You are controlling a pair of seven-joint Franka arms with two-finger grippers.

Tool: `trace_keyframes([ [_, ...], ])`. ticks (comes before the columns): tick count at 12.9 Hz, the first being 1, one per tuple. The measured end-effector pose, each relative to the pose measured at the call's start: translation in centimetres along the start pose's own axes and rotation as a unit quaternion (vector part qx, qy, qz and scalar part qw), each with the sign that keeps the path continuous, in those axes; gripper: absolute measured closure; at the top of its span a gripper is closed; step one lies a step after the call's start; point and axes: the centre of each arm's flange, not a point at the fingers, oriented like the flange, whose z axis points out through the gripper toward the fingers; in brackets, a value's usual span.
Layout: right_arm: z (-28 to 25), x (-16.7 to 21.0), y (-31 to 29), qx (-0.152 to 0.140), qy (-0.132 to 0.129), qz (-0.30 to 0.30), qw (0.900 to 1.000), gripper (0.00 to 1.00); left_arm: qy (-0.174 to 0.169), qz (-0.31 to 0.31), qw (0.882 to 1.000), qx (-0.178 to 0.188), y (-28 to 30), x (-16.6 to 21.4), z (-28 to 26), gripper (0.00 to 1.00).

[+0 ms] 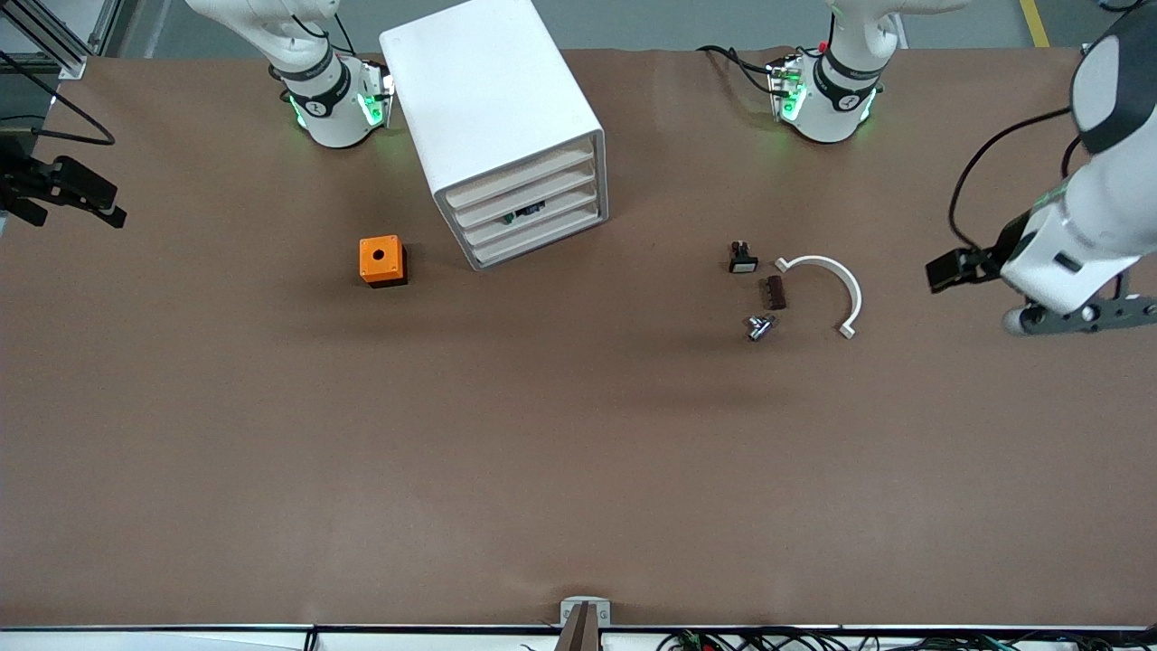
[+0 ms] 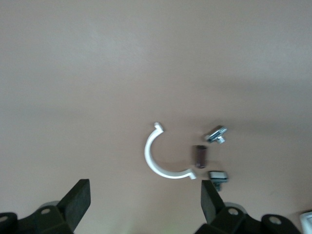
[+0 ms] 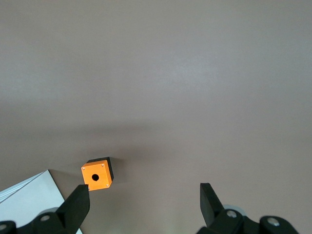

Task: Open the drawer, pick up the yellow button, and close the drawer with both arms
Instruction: 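Move the left gripper to the drawer while the right gripper approaches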

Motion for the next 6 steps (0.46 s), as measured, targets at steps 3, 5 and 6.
trace_keyframes([
  [3, 3.5, 2.1, 0.3, -0.003, -0.027, 0.002, 1.0, 0.0, -0.04, -0.12, 0.992, -0.03, 2.9, 2.8, 4.9, 0.0],
  [5, 6.9, 4.5, 0.8, -0.019, -0.047, 0.001, 0.999, 0.0, -0.051, -0.2, 0.978, -0.022, 7.1, 3.5, 8.2, 0.0],
  [6, 8.5, 5.7, 1.2, -0.024, -0.056, 0.003, 0.998, 0.0, -0.054, -0.241, 0.969, -0.016, 9.8, 3.5, 9.9, 0.0],
])
